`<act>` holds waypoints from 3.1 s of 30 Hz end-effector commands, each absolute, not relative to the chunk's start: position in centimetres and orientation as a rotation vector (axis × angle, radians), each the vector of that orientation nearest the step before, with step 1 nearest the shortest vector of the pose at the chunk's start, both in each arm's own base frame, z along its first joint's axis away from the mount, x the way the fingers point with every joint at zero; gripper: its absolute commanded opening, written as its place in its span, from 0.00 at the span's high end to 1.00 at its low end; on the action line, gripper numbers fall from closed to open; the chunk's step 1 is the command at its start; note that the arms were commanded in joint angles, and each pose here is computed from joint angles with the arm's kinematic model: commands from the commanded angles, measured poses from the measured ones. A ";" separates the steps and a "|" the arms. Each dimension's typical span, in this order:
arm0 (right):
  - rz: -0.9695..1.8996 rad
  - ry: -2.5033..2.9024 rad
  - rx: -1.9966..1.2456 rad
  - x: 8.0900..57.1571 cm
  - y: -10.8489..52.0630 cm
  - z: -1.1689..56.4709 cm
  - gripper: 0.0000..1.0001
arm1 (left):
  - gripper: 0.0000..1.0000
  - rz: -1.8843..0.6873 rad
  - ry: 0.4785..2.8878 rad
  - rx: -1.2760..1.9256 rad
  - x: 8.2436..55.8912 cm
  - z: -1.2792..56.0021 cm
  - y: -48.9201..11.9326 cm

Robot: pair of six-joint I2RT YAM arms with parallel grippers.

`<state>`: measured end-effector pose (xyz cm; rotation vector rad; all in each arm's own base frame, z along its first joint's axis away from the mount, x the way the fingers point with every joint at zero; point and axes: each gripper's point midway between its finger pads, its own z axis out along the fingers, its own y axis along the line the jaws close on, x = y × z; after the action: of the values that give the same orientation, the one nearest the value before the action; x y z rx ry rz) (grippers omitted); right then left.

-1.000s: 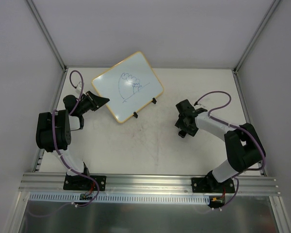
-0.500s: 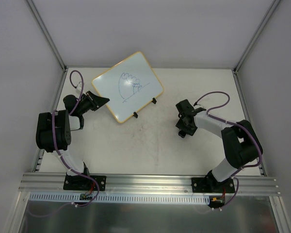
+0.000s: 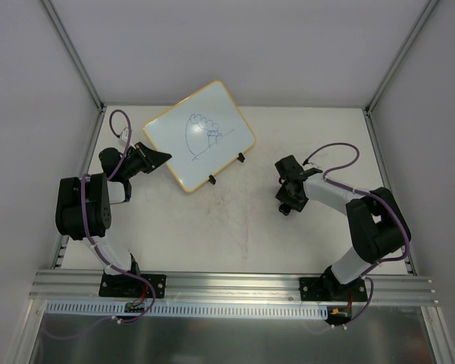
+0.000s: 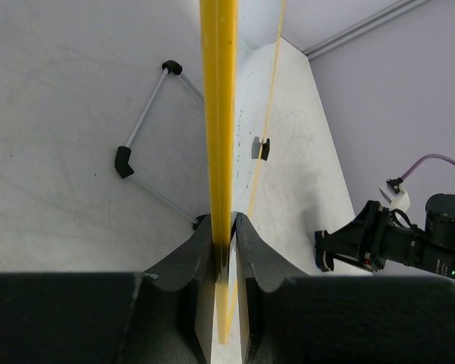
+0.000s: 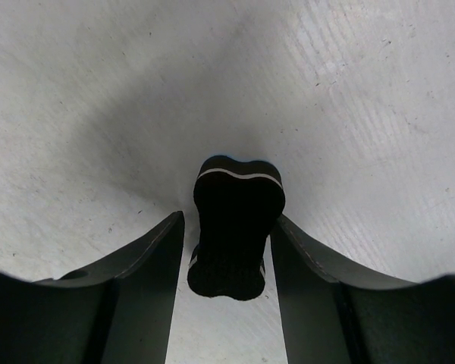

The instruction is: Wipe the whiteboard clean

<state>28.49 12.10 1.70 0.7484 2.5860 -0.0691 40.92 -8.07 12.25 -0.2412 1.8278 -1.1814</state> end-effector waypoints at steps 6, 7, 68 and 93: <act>-0.070 2.570 0.775 29.5 12.2 3.5 0.47 | 0.88 -1.133 1.819 -0.208 40.9 12.6 -8.1; -0.072 2.574 0.767 29.5 12.2 3.7 0.47 | 0.88 -1.132 1.820 -0.210 40.9 12.5 -8.1; 0.324 2.122 -0.532 44.4 34.1 23.0 1.00 | 0.90 -1.129 1.847 -0.190 40.7 11.8 -8.8; 0.702 1.828 -0.454 49.3 48.2 24.2 1.00 | 1.00 -1.134 1.848 -0.137 39.7 11.8 -9.5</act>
<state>47.40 47.05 19.51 -0.5487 1.9831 0.6393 40.56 -8.67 12.04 -0.2183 1.8402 -1.1594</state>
